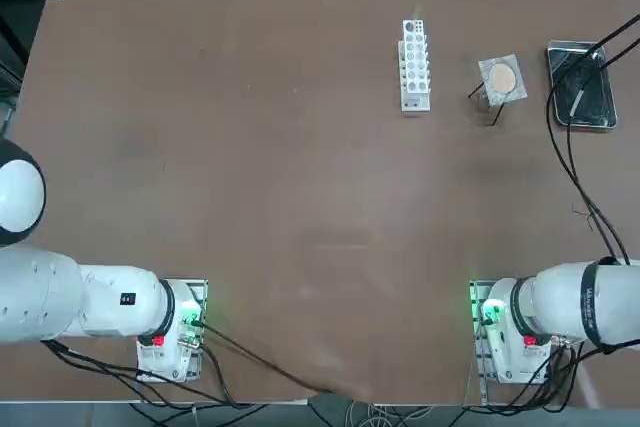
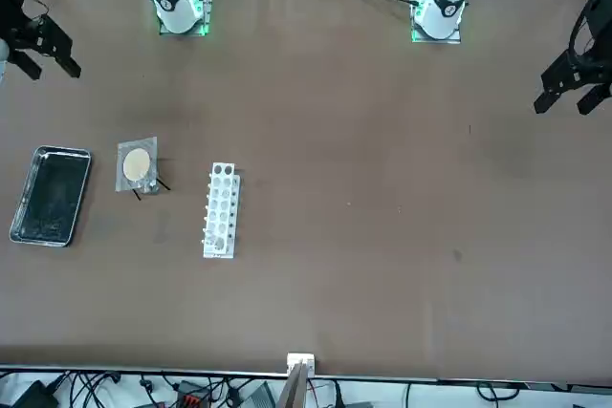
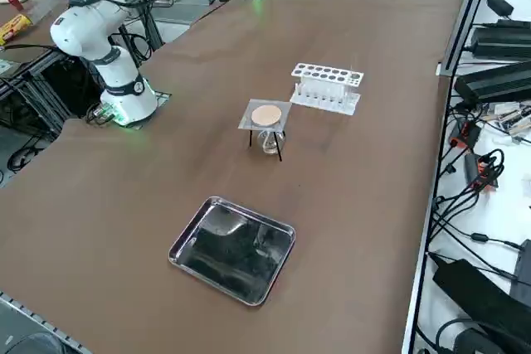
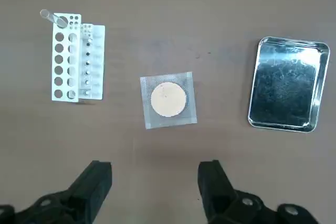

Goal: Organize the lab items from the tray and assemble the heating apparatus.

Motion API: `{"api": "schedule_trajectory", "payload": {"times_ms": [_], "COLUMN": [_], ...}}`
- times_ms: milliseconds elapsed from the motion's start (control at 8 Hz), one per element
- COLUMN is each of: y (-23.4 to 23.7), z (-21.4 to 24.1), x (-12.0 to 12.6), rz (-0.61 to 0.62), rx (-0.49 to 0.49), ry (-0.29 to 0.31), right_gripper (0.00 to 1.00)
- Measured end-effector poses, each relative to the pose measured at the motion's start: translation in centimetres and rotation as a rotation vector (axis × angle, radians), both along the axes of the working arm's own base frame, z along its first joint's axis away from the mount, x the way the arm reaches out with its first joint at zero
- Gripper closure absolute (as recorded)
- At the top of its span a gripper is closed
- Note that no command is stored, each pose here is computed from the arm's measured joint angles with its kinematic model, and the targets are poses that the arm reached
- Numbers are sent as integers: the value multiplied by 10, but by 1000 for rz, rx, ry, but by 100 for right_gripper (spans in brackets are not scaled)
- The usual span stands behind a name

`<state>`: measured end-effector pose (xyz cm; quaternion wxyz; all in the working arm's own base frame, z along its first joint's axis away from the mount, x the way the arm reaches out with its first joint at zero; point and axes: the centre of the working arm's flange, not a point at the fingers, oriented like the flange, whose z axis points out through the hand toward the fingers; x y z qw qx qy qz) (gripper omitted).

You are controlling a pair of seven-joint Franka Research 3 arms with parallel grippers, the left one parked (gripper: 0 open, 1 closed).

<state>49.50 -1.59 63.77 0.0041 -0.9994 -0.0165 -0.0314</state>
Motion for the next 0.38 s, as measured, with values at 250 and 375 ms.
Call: {"api": "schedule_trajectory", "payload": {"times_ms": [250, 375], "y": [-2, -2], "z": [-3, -3], "x": [3, 7], "rz": [-3, -3], "rx": [2, 0], "ry": [8, 15], "right_gripper": [0, 0]}}
